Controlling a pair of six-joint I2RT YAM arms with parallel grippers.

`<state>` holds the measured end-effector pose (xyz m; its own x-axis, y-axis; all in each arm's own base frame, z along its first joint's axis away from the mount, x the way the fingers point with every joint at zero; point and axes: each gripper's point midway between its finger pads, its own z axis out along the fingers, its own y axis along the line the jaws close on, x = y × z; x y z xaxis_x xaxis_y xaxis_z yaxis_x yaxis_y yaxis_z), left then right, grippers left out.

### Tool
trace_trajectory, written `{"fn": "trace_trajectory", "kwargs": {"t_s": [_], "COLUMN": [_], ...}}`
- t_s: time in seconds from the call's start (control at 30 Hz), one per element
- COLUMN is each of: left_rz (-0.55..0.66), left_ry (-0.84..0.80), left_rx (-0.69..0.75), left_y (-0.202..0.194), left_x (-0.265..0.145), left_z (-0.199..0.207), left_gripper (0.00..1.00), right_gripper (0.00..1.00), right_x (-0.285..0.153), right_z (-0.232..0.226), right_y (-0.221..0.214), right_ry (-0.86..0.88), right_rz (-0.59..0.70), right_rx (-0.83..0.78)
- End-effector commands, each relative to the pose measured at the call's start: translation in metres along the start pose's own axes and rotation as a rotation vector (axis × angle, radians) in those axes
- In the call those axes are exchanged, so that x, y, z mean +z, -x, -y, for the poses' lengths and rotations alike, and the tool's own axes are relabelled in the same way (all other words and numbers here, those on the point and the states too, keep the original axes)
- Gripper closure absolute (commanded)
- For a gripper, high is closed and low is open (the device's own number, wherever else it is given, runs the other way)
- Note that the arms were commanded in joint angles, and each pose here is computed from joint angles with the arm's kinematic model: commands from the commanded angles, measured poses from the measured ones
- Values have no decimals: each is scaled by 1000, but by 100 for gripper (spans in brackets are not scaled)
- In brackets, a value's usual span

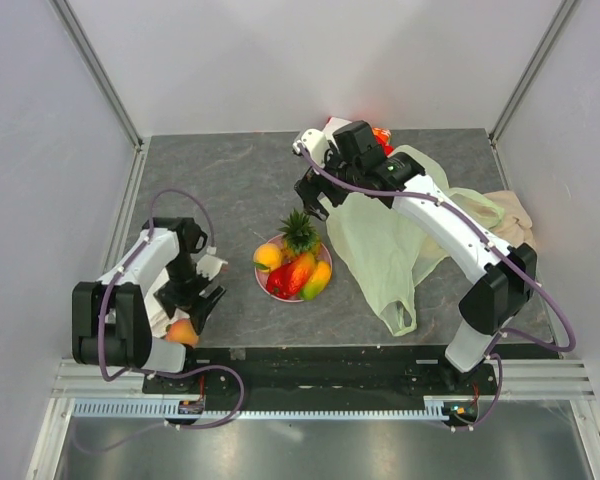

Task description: Take the fake fruits out of the plastic bag

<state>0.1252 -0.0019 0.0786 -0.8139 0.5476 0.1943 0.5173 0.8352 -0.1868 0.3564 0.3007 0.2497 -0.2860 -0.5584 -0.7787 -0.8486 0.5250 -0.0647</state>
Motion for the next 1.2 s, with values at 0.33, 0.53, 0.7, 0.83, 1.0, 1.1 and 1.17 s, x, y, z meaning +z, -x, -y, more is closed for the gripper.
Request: {"fn": "trace_trajectory", "kwargs": {"t_s": [0.33,0.53,0.7,0.83,1.0,1.1,1.17], "left_rz": [-162,-138,-185,-207,-184,-153,-124], "left_ry": [4,-18,-64,-17,-62,-90,-103], "left_rx": [-89,-79,-65,-43,-29,-4,-3], "left_y": [-48,-28,-31,-36,-23,-15,-8], "left_x": [4,9,23,32,32,29,22], "left_z": [-1,-8,3,-3,3,10,13], "left_gripper": [2,2,4,15,41,44,53], "right_gripper": [2,2,2,2,2,2,2], "right_x": [25,33,28,23,23,24,24], "right_z": [-6,-2,-1,3,10,14,17], "right_y": [10,15,7,9,12,16,16], "right_ry": [98,98,83,69,66,68,64], "right_rz": [-26,-27,-42,-32,-20,-9,-7], "right_rx": [24,23,5,0,6,4,2]}}
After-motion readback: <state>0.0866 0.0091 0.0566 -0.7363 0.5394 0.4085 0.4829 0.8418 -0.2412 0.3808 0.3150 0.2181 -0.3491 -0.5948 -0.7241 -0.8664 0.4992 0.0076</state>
